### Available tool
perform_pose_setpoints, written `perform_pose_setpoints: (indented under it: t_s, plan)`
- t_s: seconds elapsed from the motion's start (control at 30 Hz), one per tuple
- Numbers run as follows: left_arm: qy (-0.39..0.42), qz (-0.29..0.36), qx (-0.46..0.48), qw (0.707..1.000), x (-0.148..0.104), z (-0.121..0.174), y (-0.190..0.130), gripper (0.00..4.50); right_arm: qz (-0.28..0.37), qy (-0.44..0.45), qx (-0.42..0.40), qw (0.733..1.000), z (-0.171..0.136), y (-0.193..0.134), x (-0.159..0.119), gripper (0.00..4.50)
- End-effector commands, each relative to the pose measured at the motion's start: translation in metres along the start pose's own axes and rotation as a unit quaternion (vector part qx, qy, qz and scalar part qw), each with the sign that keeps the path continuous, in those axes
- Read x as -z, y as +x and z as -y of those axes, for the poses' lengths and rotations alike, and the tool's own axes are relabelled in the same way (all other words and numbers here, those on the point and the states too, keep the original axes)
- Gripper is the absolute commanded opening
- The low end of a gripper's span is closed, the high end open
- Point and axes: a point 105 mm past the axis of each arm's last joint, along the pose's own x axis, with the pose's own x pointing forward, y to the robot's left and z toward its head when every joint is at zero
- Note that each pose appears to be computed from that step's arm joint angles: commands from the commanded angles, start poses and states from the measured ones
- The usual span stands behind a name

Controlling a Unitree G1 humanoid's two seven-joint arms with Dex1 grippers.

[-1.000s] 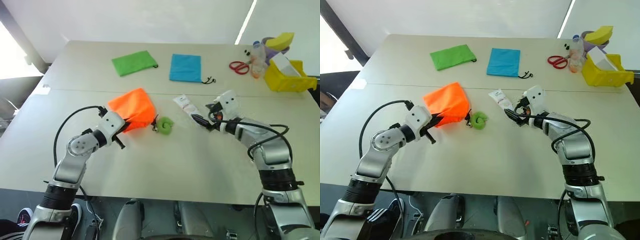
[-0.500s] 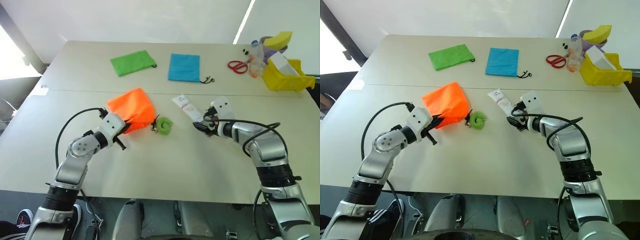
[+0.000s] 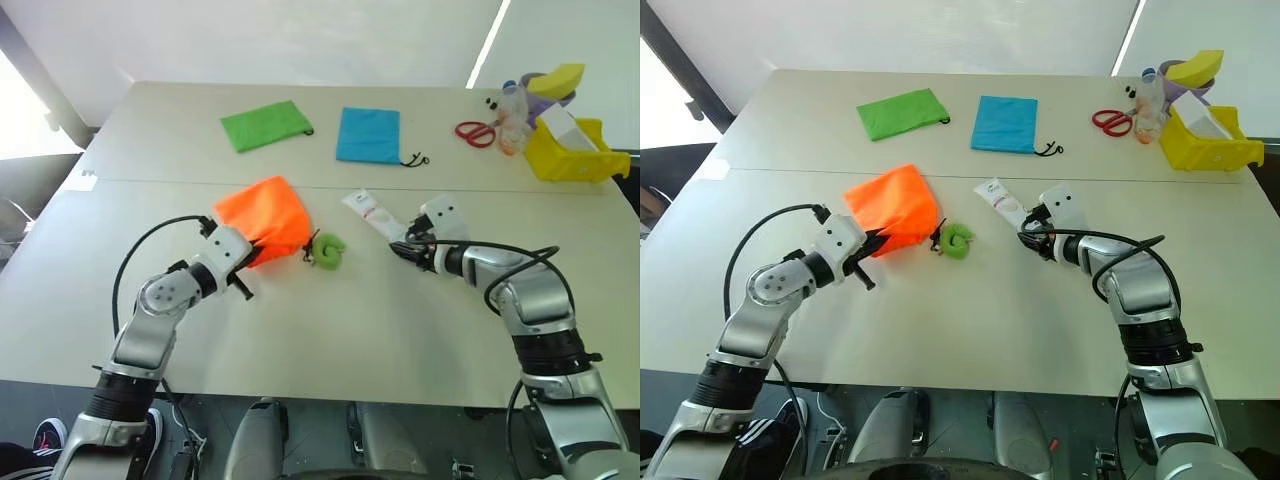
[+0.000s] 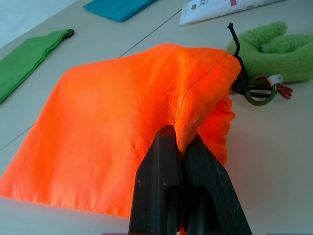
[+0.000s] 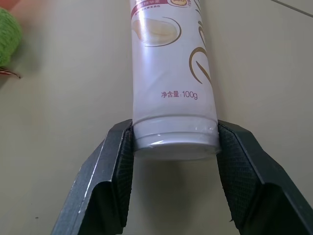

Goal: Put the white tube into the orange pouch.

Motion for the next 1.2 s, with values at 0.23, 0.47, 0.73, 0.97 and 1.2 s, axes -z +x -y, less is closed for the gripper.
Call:
perform_pose_setpoints:
  t_s: [0.23,0.47,0.73,0.97,1.2]
  plan:
    - [0.021,0.023,-0.005,1.0,-0.015,-0.006,0.001,0.0,0.079,-0.026,-0.084,0.993,-0.024,-0.036,-0.032,2.23]
    - [0.018,0.026,-0.006,0.999,-0.017,-0.008,0.003,0.0,0.072,-0.041,-0.188,0.979,-0.064,-0.064,-0.024,2.23]
    - [0.008,0.04,-0.009,0.999,-0.033,-0.014,0.004,0.0,0.018,-0.061,-0.252,0.966,-0.099,-0.07,0.007,1.93]
    - [0.0,0.037,0.051,0.998,-0.043,0.005,0.001,0.0,0.044,-0.061,-0.25,0.965,-0.121,-0.046,-0.001,1.88]
    - [0.008,0.018,0.076,0.997,-0.04,0.013,-0.005,0.0,0.069,-0.046,-0.223,0.971,-0.118,-0.029,-0.016,1.88]
